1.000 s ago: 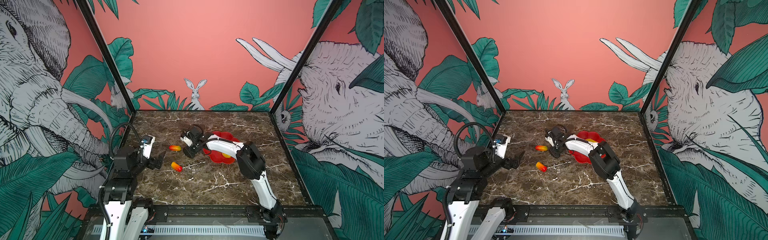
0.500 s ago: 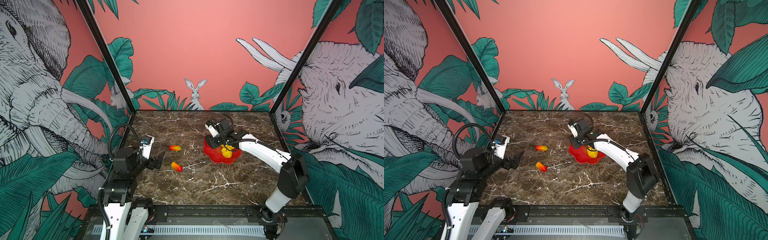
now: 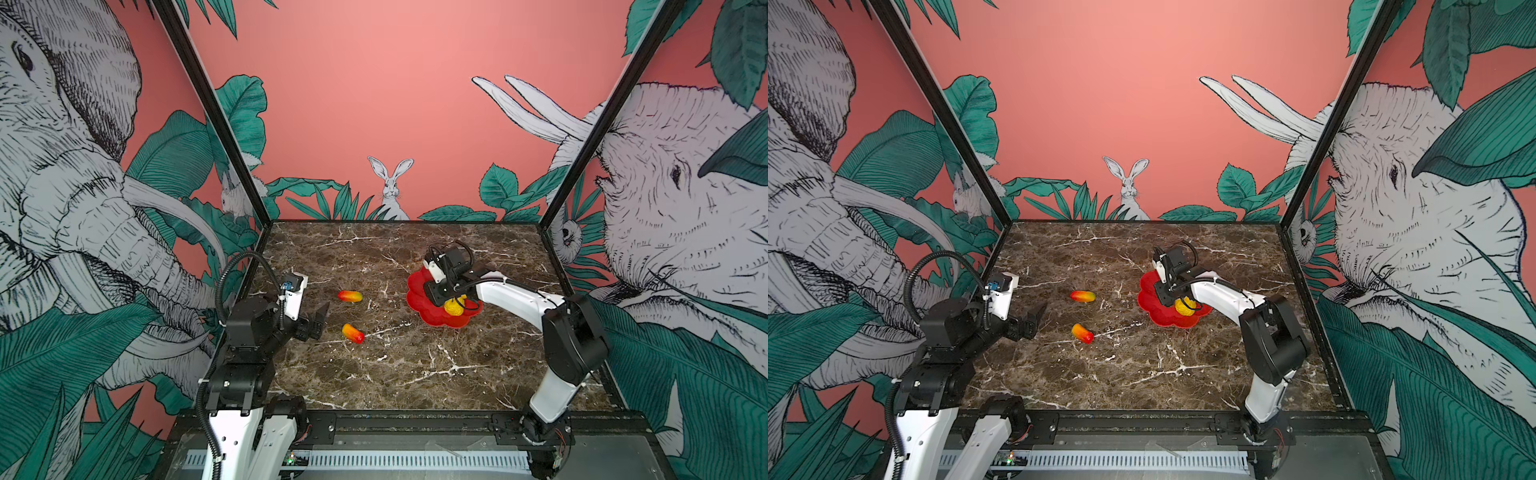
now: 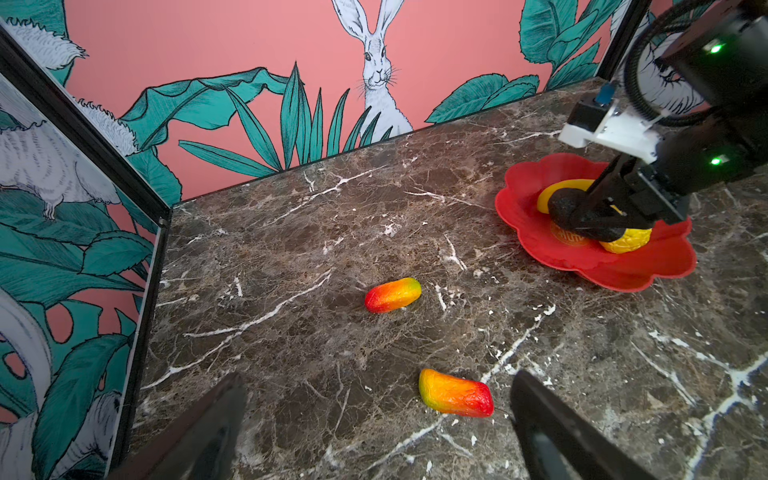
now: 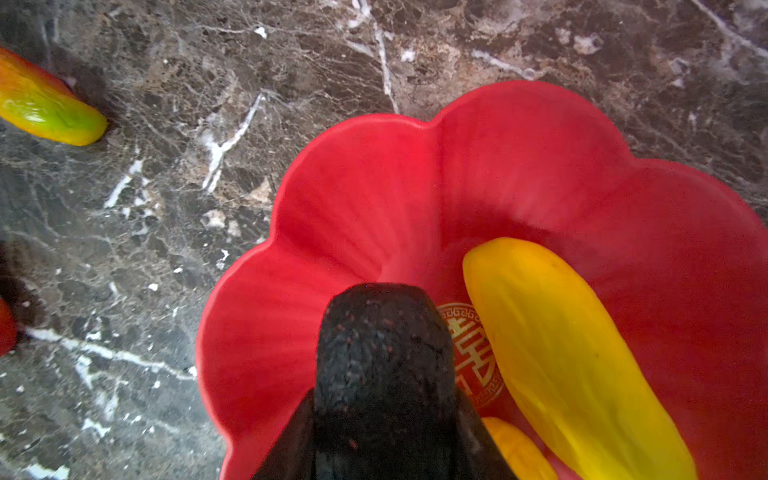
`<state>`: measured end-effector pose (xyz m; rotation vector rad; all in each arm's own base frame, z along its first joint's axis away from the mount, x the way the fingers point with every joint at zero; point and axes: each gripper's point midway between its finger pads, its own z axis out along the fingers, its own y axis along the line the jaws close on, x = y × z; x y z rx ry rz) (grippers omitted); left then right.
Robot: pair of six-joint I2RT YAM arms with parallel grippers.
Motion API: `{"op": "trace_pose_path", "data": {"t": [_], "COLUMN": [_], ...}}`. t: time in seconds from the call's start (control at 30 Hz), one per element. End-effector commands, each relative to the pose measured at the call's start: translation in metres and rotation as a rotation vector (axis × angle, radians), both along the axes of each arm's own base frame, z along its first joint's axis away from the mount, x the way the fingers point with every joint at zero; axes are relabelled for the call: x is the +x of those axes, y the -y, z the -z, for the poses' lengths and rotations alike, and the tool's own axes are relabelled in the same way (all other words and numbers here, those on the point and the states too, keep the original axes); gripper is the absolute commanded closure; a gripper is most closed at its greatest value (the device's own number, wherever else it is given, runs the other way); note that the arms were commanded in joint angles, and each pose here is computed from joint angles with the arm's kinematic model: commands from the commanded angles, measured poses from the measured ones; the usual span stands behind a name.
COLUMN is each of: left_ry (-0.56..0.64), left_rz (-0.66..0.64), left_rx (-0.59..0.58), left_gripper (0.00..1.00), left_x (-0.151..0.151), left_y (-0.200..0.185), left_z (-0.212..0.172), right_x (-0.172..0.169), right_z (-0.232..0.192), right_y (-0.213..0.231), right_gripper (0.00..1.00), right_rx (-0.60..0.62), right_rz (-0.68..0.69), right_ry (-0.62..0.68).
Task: Place and organize the fake fruits in the fruit bowl
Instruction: 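Carry the avocado with the right gripper into the bowl and release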
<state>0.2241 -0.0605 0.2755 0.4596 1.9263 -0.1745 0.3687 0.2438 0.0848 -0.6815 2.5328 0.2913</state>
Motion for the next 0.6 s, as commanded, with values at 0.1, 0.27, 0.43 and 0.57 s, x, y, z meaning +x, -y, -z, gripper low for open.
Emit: {"op": "trace_pose_path", "data": {"t": [0.1, 0.27, 0.43, 0.57], "left_ry": [0.036, 0.039, 0.062, 0.069], "left_rz": [0.011, 0.02, 0.023, 0.0], "left_rx": [-0.004, -0.008, -0.017, 0.003], "left_gripper": [0.0, 0.0, 0.0, 0.0], "left_x": [0.004, 0.003, 0.001, 0.003], "left_y": [0.002, 0.003, 0.004, -0.001], "left_z": [-0.005, -0.004, -0.005, -0.006], "right_x": [0.027, 0.036, 0.037, 0.032], "right_z": [0.011, 0.025, 0.029, 0.015], "right_y": [-0.013, -0.011, -0.003, -0.001], "right_gripper": [0.78, 0.77, 0.57, 0.29], "right_rx": [0.041, 0.002, -0.048, -0.057], "right_rz": [-0.004, 0.006, 0.002, -0.02], "right_ry": [0.084, 0.096, 0.114, 0.136]}}
